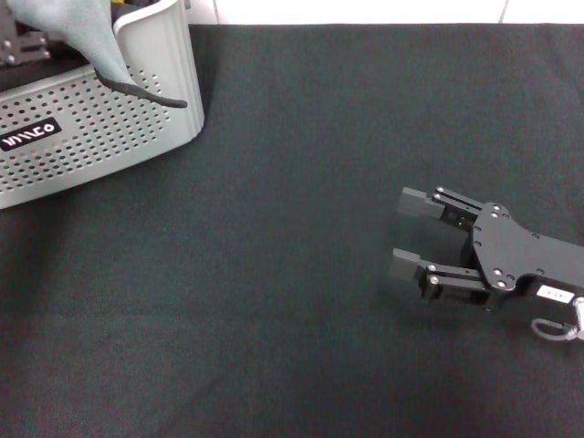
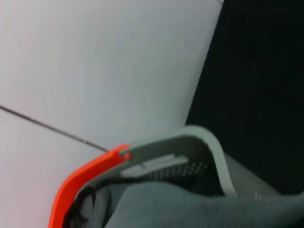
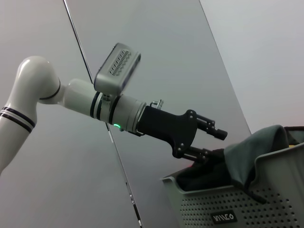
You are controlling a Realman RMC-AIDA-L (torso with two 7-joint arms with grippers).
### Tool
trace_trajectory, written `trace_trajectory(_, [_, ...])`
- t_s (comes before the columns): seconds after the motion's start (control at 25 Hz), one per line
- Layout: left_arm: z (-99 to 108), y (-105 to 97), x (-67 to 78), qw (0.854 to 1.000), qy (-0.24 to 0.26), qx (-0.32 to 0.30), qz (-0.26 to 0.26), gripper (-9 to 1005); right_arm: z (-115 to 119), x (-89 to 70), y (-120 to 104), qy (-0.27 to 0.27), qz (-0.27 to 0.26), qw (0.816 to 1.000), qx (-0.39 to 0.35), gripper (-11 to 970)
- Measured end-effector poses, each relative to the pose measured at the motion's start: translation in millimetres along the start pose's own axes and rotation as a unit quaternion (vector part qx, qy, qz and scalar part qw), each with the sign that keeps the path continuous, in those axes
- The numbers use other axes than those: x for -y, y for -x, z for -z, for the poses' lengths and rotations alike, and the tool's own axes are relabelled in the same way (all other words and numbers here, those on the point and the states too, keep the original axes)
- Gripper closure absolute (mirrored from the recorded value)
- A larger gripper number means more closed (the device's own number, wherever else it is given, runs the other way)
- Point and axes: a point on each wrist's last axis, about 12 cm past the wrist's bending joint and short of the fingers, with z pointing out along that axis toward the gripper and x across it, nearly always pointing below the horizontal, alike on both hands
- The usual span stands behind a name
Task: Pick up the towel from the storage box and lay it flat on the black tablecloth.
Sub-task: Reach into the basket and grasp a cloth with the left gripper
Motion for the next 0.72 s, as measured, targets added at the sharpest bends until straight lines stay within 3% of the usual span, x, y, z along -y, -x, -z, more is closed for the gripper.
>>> trace_trajectory(0.4, [-4.5, -6.9, 0.2, 1.0, 0.006, -0.021, 0.003, 455, 0.1, -0.4, -0.3, 0.0, -0.001, 1.0, 0.001, 118])
trace_trajectory(0.72, [-26.0, -4.2, 2.0, 1.0, 0.012, -0.007, 0.007, 491, 4.2, -3.2, -3.2, -0.005, -0.004, 1.0, 0.002, 121])
